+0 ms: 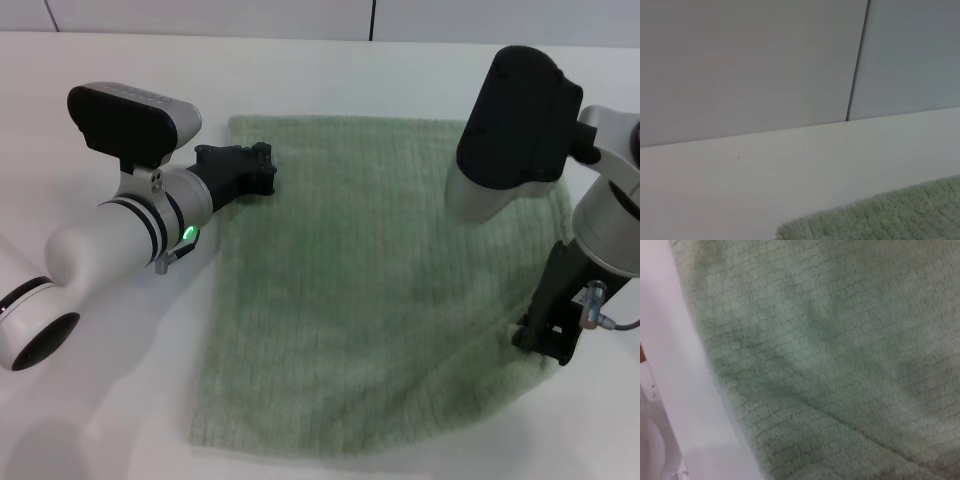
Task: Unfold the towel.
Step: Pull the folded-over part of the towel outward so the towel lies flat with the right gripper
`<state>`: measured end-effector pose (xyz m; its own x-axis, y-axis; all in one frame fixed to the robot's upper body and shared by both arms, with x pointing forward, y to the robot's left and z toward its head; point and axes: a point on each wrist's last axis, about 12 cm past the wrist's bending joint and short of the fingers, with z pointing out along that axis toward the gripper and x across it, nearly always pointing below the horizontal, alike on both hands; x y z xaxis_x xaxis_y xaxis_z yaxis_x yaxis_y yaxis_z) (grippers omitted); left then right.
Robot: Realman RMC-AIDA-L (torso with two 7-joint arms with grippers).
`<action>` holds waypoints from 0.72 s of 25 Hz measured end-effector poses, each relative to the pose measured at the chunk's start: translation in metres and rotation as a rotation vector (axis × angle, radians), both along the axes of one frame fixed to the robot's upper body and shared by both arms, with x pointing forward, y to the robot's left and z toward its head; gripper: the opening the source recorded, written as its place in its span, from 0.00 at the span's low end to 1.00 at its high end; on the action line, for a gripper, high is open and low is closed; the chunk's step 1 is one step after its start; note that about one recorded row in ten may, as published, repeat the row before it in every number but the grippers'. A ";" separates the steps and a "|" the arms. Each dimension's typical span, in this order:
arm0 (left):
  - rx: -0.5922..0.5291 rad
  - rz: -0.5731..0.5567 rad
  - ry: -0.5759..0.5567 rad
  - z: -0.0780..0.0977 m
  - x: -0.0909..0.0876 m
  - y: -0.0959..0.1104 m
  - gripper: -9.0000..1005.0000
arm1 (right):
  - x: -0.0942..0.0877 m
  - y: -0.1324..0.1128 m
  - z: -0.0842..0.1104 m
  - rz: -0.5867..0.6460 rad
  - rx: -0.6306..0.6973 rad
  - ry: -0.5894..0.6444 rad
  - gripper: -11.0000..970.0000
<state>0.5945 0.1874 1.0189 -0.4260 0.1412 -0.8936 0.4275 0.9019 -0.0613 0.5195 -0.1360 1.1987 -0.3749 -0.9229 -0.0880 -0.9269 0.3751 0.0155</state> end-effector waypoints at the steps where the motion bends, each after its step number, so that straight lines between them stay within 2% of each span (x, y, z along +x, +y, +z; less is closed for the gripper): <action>1: 0.000 0.000 0.000 0.000 0.000 0.000 0.01 | 0.000 0.000 0.000 0.000 0.000 0.000 0.13; 9: -0.001 0.000 -0.001 0.000 0.000 0.000 0.01 | 0.001 0.004 0.000 0.028 -0.008 -0.004 0.14; 12: -0.002 0.002 -0.002 0.001 0.001 0.000 0.01 | 0.001 0.005 0.002 0.036 -0.004 -0.013 0.38; 18: -0.002 0.003 -0.004 0.001 0.002 0.000 0.01 | 0.004 0.006 0.006 0.034 0.012 -0.040 0.41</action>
<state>0.5960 0.1876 1.0203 -0.4232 0.1379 -0.8955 0.4253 0.9029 -0.0619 0.5231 -0.1303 1.2050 -0.3389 -0.9339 -0.1138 -0.9392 0.3429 -0.0178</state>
